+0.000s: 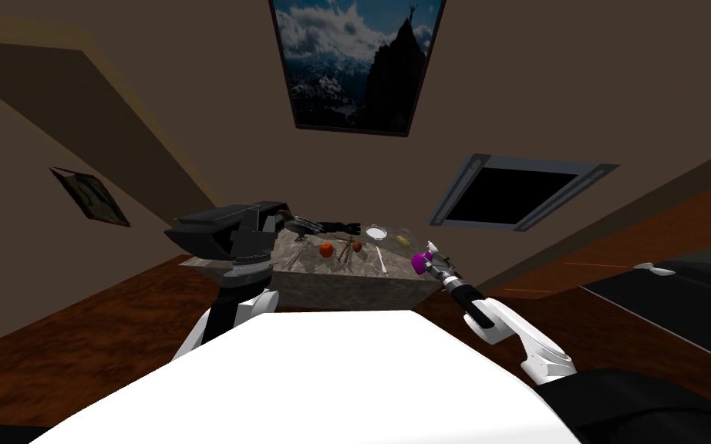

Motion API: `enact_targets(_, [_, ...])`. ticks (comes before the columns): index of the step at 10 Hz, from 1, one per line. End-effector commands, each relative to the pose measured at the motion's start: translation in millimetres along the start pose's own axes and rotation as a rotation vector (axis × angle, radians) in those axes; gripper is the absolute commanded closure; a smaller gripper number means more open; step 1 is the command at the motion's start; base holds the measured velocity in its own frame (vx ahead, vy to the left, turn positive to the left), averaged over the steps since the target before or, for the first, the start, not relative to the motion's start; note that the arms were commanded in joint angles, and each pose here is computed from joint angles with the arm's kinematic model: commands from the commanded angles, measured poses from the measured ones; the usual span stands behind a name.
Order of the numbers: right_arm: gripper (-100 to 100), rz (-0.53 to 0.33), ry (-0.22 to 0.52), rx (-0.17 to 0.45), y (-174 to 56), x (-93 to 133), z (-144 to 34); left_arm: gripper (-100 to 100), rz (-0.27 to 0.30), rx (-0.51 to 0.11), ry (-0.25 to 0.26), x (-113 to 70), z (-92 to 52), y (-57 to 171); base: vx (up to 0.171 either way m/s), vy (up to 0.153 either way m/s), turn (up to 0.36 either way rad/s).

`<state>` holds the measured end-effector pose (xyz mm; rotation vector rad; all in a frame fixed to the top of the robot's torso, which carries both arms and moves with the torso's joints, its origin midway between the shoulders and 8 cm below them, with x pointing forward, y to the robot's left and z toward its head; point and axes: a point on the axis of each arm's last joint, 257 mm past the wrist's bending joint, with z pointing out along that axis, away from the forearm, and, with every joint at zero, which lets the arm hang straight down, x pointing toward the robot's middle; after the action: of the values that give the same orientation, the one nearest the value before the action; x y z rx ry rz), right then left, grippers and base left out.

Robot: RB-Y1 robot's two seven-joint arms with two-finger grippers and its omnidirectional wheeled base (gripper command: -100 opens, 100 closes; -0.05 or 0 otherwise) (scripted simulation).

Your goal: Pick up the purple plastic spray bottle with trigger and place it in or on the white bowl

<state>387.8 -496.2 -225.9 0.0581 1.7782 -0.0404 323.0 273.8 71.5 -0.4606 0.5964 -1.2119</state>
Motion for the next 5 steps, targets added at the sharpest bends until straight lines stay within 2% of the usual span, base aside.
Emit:
enact_targets(1, [100,-0.001,0.015,0.009,3.5,4.6,-2.6,0,0.0,0.0,0.0,0.0,0.0,0.0,-0.028,-0.031,0.043])
enact_targets(3, [100,0.005,0.011,0.008,3.3,2.7,-2.1,0,0.0,0.0,0.0,0.0,0.0,0.0,-0.015,-0.022,0.021])
enact_targets(4, [0,0.004,0.011,0.008,3.3,2.9,-2.2,0,0.0,0.0,0.0,0.0,0.0,0.0,0.0,0.0,0.0])
enact_targets(5, [100,0.046,0.023,0.01,8.5,6.9,-9.1,0,0.0,0.0,0.0,0.0,0.0,0.0,-0.07,0.011,-0.027])
